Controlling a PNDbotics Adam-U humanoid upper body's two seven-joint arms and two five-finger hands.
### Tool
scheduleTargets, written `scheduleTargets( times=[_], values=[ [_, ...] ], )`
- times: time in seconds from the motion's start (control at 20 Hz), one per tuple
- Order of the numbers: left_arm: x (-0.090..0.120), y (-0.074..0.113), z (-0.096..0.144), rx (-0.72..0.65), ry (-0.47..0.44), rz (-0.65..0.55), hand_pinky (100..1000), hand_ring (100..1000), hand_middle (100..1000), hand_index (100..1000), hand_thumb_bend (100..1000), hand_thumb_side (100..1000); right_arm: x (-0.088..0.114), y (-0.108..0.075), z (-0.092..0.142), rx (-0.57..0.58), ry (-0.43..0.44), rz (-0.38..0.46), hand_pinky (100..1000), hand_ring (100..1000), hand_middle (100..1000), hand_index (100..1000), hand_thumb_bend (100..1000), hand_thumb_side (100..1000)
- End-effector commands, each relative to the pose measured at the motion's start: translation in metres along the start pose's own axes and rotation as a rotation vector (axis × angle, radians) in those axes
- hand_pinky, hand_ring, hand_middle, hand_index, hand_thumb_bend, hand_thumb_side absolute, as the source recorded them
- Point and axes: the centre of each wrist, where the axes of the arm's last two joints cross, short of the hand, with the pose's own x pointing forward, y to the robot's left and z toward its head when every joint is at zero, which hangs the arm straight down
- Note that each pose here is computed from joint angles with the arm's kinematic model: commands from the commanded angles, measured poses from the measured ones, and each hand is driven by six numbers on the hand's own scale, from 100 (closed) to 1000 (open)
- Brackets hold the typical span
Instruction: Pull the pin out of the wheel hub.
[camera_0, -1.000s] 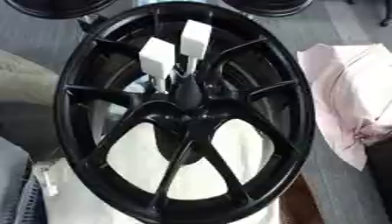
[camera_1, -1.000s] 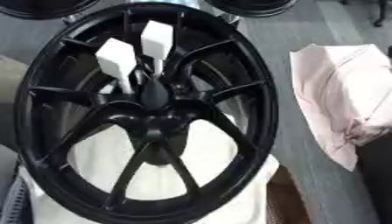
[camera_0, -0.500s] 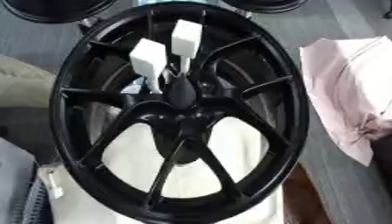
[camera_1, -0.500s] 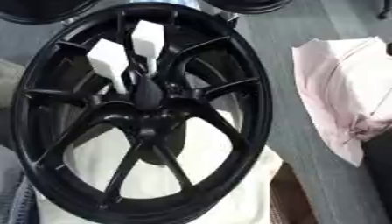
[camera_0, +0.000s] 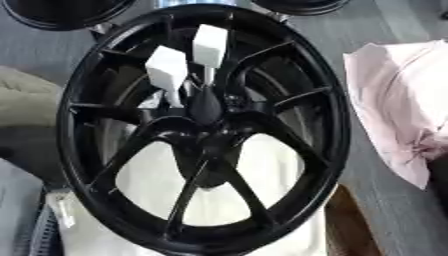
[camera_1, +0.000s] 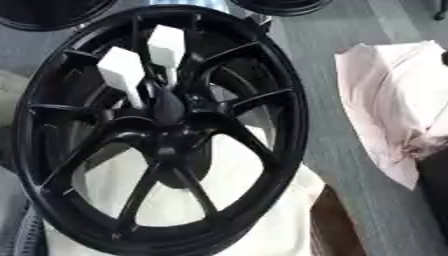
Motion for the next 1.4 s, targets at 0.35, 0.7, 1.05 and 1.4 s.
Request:
scheduleTargets(
  times=[0.35, 0.7, 1.05, 1.4],
  values=[
    [0.024, -0.006, -0.048, -0.241, 0.009, 0.034, 623, 752, 742, 805, 100, 834, 0.006, -0.005, -0.004, 0.035, -0.018, 0.04, 722, 631, 532, 637, 100, 624],
    [0.025, -0.012, -0.083, -0.384, -0.006, 0.029, 649, 700, 749, 824, 100, 853, 0.004, -0.004, -0.001, 0.035, -0.009, 0.04, 723, 631, 530, 637, 100, 629],
    [0.012, -0.023, -0.112, -0.452, -0.004, 0.026, 646, 696, 738, 817, 100, 839, 0.0, -0.004, 0.003, 0.035, -0.002, 0.036, 723, 631, 529, 636, 100, 633],
    [0.008, -0.021, -0.112, -0.4, 0.018, -0.091, 800, 785, 786, 893, 100, 440, -0.001, -0.002, 0.004, 0.043, 0.0, 0.032, 723, 631, 528, 634, 100, 639]
  ],
)
